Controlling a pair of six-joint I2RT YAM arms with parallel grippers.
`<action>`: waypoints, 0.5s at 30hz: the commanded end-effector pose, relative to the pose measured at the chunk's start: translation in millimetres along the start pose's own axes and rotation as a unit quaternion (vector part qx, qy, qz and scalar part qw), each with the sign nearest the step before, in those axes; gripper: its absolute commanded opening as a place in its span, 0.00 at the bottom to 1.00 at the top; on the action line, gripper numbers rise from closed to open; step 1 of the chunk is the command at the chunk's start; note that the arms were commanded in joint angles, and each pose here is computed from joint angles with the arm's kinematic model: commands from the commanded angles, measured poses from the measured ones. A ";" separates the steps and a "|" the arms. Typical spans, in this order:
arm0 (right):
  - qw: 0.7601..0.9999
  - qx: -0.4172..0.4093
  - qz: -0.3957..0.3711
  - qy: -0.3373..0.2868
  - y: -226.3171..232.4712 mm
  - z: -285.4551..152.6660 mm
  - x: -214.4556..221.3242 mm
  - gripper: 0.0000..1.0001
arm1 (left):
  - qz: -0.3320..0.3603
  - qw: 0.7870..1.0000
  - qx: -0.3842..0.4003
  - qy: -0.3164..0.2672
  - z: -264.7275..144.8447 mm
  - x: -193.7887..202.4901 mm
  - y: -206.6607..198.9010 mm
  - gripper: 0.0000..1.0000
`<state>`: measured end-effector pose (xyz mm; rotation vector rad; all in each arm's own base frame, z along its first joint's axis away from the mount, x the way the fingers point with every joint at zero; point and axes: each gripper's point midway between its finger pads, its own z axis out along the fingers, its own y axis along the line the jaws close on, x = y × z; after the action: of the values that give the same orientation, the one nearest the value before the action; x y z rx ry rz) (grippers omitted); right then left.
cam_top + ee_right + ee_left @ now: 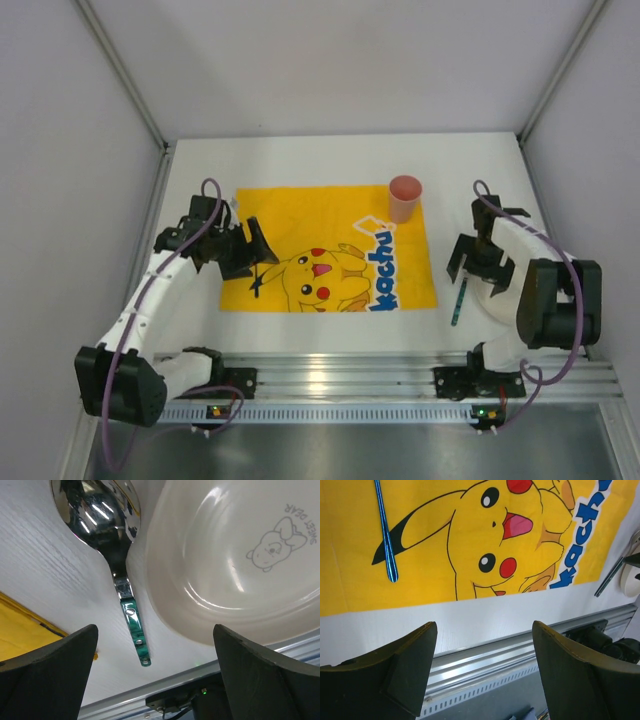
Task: Set the dinner table for one person
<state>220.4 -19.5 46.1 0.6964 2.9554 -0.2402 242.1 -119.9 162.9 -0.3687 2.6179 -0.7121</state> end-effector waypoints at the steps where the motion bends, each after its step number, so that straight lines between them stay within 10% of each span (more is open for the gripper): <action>1: 0.999 -0.027 0.013 -0.036 13.9 -0.8 -24.5 0.98 | -0.019 1.000 -0.004 -0.013 0.5 8.2 -3.3 0.82; 11: 0.998 0.003 0.036 -0.044 7.8 3.7 -38.2 0.96 | 0.020 0.999 -0.029 -0.009 -12.1 11.7 -2.9 0.82; 15: 0.997 0.030 0.050 -0.052 2.1 11.5 -54.4 0.62 | 0.022 0.999 -0.027 -0.005 -11.3 11.3 -4.4 0.82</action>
<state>247.6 -26.4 36.0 0.7501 2.9052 -0.2791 224.9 -122.5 156.0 -0.3640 2.6625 -0.6263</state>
